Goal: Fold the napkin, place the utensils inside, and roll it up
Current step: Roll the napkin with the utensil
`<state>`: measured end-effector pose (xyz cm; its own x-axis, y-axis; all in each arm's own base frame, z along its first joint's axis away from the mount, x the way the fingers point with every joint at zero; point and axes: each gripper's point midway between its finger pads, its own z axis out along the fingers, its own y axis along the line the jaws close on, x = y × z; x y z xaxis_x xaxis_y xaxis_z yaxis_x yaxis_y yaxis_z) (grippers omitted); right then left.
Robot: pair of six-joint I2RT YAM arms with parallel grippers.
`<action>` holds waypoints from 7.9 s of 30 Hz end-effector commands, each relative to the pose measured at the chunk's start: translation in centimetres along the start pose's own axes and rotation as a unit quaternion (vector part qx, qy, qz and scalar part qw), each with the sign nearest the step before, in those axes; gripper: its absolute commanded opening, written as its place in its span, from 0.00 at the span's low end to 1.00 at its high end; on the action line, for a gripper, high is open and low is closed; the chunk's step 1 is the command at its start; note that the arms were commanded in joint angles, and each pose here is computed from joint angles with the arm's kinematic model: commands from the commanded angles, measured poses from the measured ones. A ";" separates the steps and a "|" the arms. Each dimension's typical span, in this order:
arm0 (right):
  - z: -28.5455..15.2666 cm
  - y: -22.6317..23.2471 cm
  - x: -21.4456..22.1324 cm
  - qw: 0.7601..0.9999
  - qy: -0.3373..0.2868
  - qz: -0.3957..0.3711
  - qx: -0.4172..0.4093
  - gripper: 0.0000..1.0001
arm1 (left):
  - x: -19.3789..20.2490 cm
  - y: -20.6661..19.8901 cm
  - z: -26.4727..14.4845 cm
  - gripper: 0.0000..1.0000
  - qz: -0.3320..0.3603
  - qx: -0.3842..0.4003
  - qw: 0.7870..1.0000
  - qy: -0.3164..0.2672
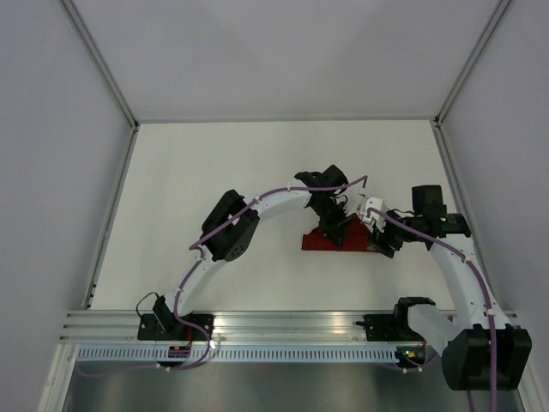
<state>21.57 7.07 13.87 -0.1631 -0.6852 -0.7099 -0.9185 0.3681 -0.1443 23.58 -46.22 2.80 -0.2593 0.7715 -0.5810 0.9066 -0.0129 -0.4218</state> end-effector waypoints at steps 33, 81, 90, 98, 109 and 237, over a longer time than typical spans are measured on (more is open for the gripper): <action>11.2 0.9 6.1 0.984 0.113 -0.118 0.077 0.23 | 3.6 2.5 1.1 0.31 -0.171 0.031 0.984 0.035; 15.5 -1.6 8.3 0.921 0.205 0.112 -0.312 0.09 | -2.1 -2.2 -6.5 0.66 0.336 -0.440 0.820 -0.146; 15.5 -1.7 8.6 0.914 0.218 0.121 -0.320 0.15 | -2.2 -0.1 -3.2 0.68 0.397 -0.435 0.804 -0.086; 15.4 -1.9 8.6 0.914 0.221 0.122 -0.317 0.15 | -1.6 1.6 -2.1 0.67 0.408 -0.425 0.807 -0.052; 15.4 -2.8 7.7 0.922 0.213 0.117 -0.302 0.29 | 0.4 3.5 -1.3 0.31 0.356 -0.359 0.863 0.003; 16.6 -4.0 5.6 0.939 0.206 0.079 -0.266 0.27 | -2.4 -2.2 -6.2 0.62 0.355 -0.450 0.804 -0.161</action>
<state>29.56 12.10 2.18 -0.3671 -0.8587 -0.3576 -0.8917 0.2155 0.3981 23.53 -41.82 7.87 0.3645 0.5902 -0.7203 0.7541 0.2667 0.6001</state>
